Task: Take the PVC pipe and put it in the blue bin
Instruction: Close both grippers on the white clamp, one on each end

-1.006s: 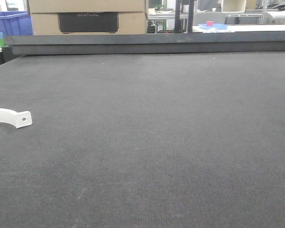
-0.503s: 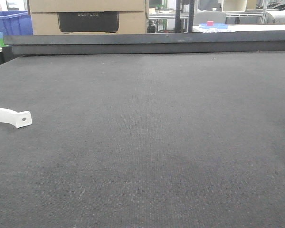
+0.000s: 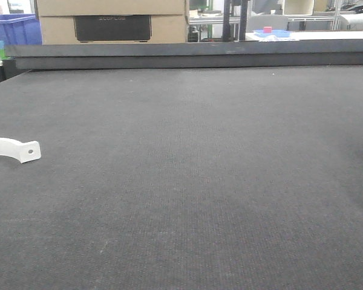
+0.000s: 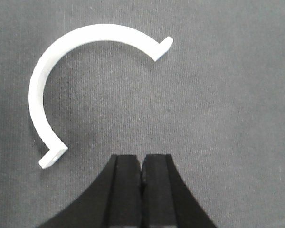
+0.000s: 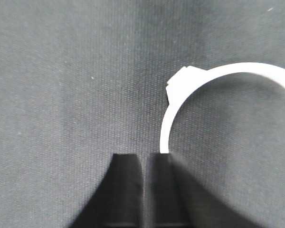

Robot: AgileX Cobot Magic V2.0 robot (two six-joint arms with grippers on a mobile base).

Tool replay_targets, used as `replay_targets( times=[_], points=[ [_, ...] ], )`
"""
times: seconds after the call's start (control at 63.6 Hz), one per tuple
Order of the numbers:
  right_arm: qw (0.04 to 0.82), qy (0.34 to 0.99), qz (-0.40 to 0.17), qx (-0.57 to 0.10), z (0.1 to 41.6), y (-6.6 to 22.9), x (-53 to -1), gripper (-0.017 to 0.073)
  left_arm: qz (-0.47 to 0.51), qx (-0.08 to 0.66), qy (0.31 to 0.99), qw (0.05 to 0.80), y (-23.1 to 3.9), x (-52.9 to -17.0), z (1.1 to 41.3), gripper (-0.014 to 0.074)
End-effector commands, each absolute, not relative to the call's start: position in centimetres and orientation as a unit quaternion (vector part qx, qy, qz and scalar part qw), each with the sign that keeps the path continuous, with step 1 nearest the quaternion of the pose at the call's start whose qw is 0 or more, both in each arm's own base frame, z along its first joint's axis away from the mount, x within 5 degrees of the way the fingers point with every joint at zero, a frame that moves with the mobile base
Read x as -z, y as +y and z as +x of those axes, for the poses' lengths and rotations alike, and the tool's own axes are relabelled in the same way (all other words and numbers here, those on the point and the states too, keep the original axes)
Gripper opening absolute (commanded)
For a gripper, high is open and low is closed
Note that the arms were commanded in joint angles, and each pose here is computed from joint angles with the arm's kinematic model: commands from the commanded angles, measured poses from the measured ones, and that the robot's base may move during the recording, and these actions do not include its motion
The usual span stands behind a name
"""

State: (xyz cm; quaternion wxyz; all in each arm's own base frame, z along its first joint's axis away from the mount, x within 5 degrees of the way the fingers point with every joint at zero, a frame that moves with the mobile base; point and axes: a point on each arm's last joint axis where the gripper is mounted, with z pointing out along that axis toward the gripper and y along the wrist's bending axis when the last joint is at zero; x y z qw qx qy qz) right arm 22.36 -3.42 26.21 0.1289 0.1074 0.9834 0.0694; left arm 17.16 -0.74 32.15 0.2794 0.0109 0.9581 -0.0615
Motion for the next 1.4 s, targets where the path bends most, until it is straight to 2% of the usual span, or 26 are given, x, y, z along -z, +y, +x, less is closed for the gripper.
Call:
replay_targets(
  times=[0.0, 0.047, 0.503, 0.833, 1.085, 1.384],
  points=[
    [0.112, 0.986, 0.103, -0.065, 23.0, -3.7, -25.7, 0.0212, 0.01, 0.069, 0.957, 0.281, -0.9, -32.3, 17.2, -0.0111],
    [0.105, 0.987, 0.104, -0.065, 23.3, -3.8, -25.2, 0.0243, 0.01, 0.069, 0.957, 0.281, -0.9, -32.3, 17.2, -0.0111],
    [0.069, 0.99, 0.106, -0.059, 25.1, -4.4, -22.2, 0.024, 0.009, 0.07, 0.957, 0.28, -1.0, -32.3, 17.2, -0.0111],
    [0.053, 0.99, 0.115, -0.059, 26.0, -4.6, -20.4, 0.0044, 0.009, 0.07, 0.958, 0.276, -1.0, -32.3, 17.1, -0.0111],
    [0.038, 0.991, 0.116, -0.061, 26.2, -4.6, -19.8, 0.0132, 0.009, 0.07, 0.958, 0.278, -1.0, -32.3, 17.1, -0.0111],
    [0.025, 0.991, 0.117, -0.062, 26.4, -4.7, -18.9, 0.0129, 0.009, 0.07, 0.958, 0.28, -1.0, -32.3, 17.1, -0.0111]
  ],
)
